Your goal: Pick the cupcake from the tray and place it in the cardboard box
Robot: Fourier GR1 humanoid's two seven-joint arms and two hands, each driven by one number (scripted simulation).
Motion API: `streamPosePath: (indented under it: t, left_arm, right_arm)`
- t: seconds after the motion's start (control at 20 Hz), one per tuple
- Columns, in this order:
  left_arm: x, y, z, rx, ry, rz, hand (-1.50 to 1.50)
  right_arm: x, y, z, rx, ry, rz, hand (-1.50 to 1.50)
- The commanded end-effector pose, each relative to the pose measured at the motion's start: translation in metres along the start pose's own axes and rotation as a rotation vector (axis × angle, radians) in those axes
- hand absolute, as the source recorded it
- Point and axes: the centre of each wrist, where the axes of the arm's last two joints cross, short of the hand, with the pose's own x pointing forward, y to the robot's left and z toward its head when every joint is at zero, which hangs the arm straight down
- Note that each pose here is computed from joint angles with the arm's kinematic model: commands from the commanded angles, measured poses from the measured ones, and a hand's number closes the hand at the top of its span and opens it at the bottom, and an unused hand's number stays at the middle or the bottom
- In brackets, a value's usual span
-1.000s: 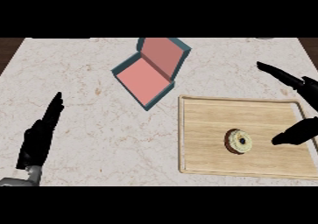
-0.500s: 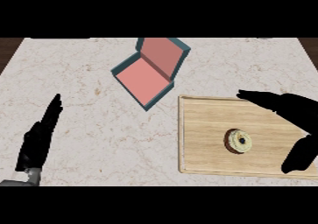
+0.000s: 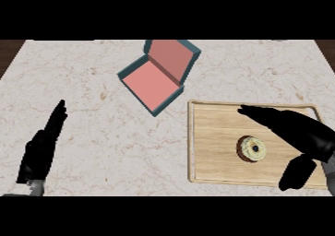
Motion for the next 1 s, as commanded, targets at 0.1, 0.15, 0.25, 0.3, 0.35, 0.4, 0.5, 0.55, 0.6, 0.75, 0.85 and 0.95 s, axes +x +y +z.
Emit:
streamPosePath:
  t: [0.1, 0.15, 0.25, 0.3, 0.35, 0.4, 0.5, 0.55, 0.6, 0.75, 0.85, 0.95]
  left_arm:
    - [-0.001, -0.001, -0.011, -0.003, 0.001, -0.009, 0.00]
    - [0.000, 0.014, -0.012, 0.002, -0.007, -0.009, 0.00]
    - [-0.013, 0.011, 0.007, -0.001, -0.017, -0.006, 0.00]
    - [-0.012, -0.020, -0.007, 0.000, -0.014, -0.006, 0.00]
    - [-0.005, 0.010, -0.007, -0.002, -0.012, -0.002, 0.00]
    - [-0.014, 0.010, 0.003, -0.006, -0.005, 0.009, 0.00]
    - [0.005, 0.000, -0.002, -0.008, -0.003, -0.008, 0.00]
    - [-0.005, -0.006, -0.002, 0.003, -0.002, 0.008, 0.00]
    - [-0.005, 0.004, -0.011, -0.018, -0.008, 0.003, 0.00]
    - [0.003, 0.010, 0.009, -0.003, -0.002, -0.001, 0.00]
    - [-0.006, -0.007, 0.004, -0.008, 0.015, 0.008, 0.00]
    - [0.002, -0.005, -0.018, 0.010, 0.002, -0.003, 0.00]
  right_arm:
    - [-0.018, 0.011, -0.002, 0.022, 0.061, 0.015, -1.50]
    - [-0.023, 0.014, 0.001, 0.016, 0.061, 0.030, -1.50]
    - [-0.015, 0.028, 0.005, 0.021, 0.057, 0.033, -1.50]
    - [-0.005, 0.035, -0.019, 0.014, 0.044, 0.013, -1.50]
    - [-0.003, 0.030, -0.016, 0.009, 0.043, 0.004, -1.50]
    - [-0.017, 0.026, -0.020, 0.018, 0.045, 0.022, -1.50]
    - [-0.010, 0.034, -0.009, 0.033, 0.048, 0.017, -1.50]
    - [-0.017, 0.034, -0.021, 0.024, 0.044, 0.028, -1.50]
    - [-0.012, 0.035, -0.011, 0.014, 0.036, 0.016, -1.50]
    - [0.000, 0.024, -0.010, 0.021, 0.047, 0.029, -1.50]
    - [-0.033, 0.030, -0.018, 0.009, 0.046, 0.008, -1.50]
    - [-0.017, 0.044, -0.024, 0.010, 0.049, 0.016, -1.50]
